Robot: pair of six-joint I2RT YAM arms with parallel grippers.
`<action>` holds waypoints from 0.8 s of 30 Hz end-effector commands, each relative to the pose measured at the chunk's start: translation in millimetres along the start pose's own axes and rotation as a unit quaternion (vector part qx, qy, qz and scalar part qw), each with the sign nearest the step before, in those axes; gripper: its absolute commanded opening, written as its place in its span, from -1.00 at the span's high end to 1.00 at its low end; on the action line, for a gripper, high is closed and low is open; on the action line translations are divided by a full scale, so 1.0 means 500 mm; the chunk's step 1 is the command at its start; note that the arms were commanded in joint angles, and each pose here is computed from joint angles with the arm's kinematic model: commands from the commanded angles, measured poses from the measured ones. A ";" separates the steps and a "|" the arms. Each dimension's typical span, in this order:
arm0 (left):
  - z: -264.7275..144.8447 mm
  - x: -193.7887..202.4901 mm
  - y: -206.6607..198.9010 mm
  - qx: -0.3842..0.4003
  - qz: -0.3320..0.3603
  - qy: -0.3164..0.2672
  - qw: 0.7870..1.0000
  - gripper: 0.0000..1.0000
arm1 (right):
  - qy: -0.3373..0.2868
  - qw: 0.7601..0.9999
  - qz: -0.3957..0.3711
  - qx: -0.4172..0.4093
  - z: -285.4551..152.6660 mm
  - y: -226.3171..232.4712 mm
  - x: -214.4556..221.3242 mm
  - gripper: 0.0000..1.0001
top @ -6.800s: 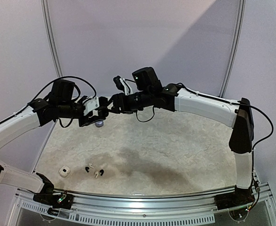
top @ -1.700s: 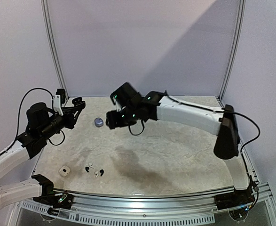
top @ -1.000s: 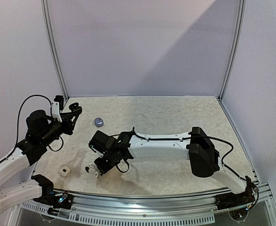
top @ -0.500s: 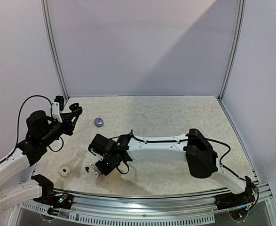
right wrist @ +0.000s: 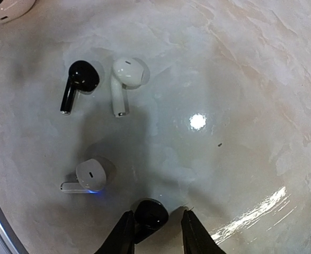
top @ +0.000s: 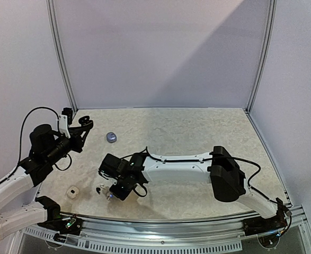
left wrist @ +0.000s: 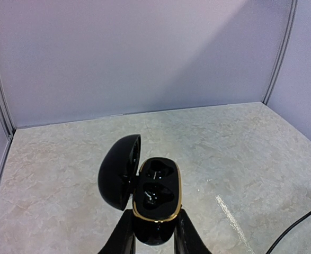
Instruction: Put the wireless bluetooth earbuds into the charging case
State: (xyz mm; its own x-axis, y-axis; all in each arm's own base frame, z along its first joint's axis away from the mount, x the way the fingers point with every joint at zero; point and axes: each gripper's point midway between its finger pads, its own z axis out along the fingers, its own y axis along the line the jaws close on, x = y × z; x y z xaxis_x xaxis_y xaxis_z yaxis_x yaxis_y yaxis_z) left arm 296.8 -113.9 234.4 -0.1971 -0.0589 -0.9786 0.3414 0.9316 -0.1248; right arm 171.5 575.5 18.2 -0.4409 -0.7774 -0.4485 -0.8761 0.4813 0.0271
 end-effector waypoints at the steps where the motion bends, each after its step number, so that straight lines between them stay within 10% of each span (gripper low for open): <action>1: 0.003 0.009 -0.004 0.006 0.006 0.001 1.000 1.00 | 0.068 0.997 -0.024 0.024 0.010 -0.021 0.084 0.46; 24: 0.003 0.012 -0.006 0.009 0.008 0.004 1.000 1.00 | 0.084 0.995 0.037 0.037 -0.010 -0.077 0.132 1.00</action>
State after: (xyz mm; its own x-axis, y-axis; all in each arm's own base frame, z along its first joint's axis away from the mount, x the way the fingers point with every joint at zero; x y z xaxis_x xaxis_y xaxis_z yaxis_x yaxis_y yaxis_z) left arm 296.7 -115.1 233.5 -0.1997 -0.0551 -0.9783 0.3475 0.9296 -0.1233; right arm 176.2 545.8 17.3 -0.4788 -0.7661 -0.4287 -0.8561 0.5156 0.0349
